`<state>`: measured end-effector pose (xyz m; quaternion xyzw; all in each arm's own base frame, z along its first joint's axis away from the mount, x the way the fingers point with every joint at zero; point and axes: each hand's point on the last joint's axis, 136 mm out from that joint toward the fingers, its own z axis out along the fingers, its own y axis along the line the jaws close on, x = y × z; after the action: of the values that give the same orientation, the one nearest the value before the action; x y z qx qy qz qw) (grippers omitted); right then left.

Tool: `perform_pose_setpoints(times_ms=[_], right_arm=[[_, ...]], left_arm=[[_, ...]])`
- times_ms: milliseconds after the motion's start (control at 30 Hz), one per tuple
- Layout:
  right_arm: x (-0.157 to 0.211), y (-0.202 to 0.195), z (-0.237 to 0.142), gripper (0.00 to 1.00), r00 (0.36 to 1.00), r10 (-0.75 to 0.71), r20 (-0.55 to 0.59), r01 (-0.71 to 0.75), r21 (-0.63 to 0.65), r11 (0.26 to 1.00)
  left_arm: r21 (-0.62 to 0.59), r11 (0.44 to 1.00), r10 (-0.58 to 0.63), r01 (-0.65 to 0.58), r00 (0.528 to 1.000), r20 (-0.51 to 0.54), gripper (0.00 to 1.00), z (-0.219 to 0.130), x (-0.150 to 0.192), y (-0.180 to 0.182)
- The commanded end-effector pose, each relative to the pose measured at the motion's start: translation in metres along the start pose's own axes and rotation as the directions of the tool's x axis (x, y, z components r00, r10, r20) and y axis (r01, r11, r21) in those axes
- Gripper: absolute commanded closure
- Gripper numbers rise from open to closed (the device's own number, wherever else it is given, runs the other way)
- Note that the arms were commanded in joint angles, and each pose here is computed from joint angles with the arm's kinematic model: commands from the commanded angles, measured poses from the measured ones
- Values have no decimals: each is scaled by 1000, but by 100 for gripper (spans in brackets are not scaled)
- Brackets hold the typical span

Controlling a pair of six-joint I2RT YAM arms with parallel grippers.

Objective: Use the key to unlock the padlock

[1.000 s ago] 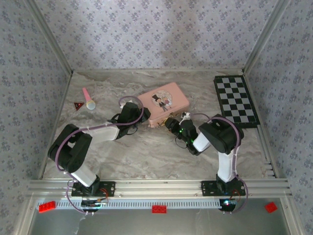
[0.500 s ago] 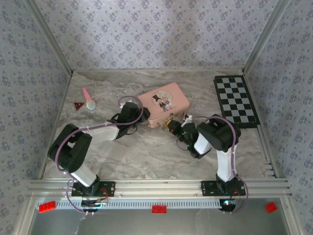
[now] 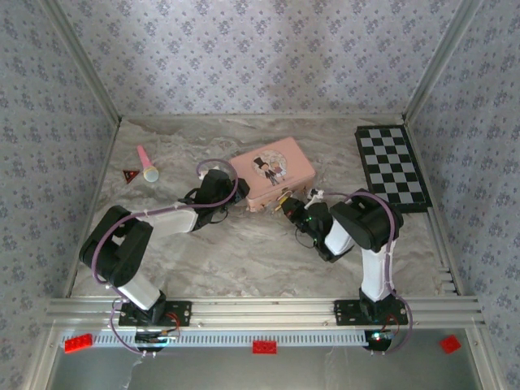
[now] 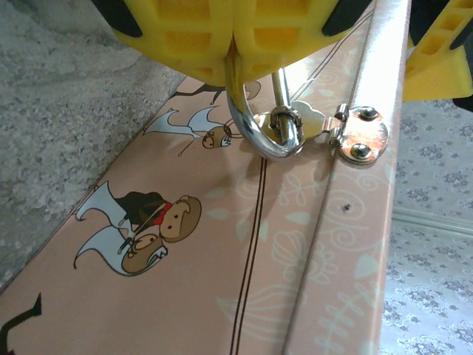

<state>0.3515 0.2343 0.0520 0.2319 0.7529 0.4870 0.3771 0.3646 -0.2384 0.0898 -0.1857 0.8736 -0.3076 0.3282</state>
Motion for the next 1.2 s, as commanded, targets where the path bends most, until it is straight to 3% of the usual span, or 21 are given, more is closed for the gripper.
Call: perform_pose_setpoints(times_ms=[0,633,767,900,1000,1167], right_arm=[[-18,-19,-8,100,996,46,70,-51,71,996],[-48,-13,-21,100,988,79,135,-87,53,995],[-52,-14,-29,100,991,44,126,-55,80,995],[-55,-12,-43,100,996,-53,78,42,143,989],[-57,-4,-59,100,983,-182,17,175,198,964],[-64,20,-98,100,889,-435,-143,458,302,836]], left_arm=[[-153,988,5,-14,998,-58,40,0,18,43],[-157,987,12,-21,998,-60,40,2,17,42],[-97,994,32,-40,996,-84,39,2,15,29],[-17,993,114,-118,982,-153,38,-9,3,2],[14,980,197,-197,971,-134,34,-31,-10,-11],[57,951,310,-305,946,-96,33,-72,-18,-14]])
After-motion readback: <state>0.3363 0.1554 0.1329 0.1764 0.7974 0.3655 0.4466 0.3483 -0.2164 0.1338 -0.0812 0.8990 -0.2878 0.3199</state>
